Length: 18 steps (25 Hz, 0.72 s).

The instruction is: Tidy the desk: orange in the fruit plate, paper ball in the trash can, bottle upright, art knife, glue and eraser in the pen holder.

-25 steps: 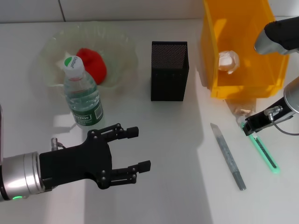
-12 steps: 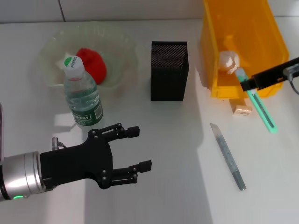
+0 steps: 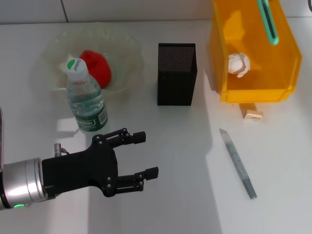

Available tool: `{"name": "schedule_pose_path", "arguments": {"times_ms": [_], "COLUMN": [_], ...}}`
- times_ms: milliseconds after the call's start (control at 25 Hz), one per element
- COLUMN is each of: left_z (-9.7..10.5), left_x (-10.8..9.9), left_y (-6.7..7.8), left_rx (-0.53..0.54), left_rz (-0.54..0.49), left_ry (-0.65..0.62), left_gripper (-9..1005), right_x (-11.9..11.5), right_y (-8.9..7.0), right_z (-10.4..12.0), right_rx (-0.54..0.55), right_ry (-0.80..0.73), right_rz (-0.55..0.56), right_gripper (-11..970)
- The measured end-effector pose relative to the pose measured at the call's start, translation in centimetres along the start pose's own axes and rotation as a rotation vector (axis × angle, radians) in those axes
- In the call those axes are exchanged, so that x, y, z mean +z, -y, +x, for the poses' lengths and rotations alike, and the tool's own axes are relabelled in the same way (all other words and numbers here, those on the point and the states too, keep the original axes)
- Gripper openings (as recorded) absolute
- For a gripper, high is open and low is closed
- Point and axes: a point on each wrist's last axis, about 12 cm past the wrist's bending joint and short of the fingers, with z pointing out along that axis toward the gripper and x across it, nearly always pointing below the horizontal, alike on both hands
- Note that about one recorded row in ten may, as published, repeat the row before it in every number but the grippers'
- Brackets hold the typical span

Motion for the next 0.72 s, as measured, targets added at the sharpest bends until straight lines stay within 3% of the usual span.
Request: {"name": "schedule_pose_path", "arguments": {"times_ms": [160, 320, 520, 720], "left_z": [-0.1, -0.1, -0.1, -0.1], "left_x": [0.1, 0.1, 0.0, 0.0], "left_y": [-0.1, -0.1, 0.0, -0.1], "left_rx": [0.002, 0.001, -0.005, -0.004], "left_rz": [0.001, 0.001, -0.002, -0.003], "left_ry": [0.002, 0.003, 0.004, 0.005], "left_gripper": [800, 800, 800, 800], "right_x": [2.5, 5.2, 7.0, 8.5], "right_y": [-1.0, -2.3, -3.9, -5.5], "right_z": [-0.2, 0.9, 2.0, 3.5], "right_rx": [-0.064, -0.067, -0.078, -0.12], "right_ry": [0.096, 0.193, 0.241, 0.235], "right_rz": [-0.034, -0.148, -0.219, -0.219], "right_gripper": [159, 160, 160, 160]}}
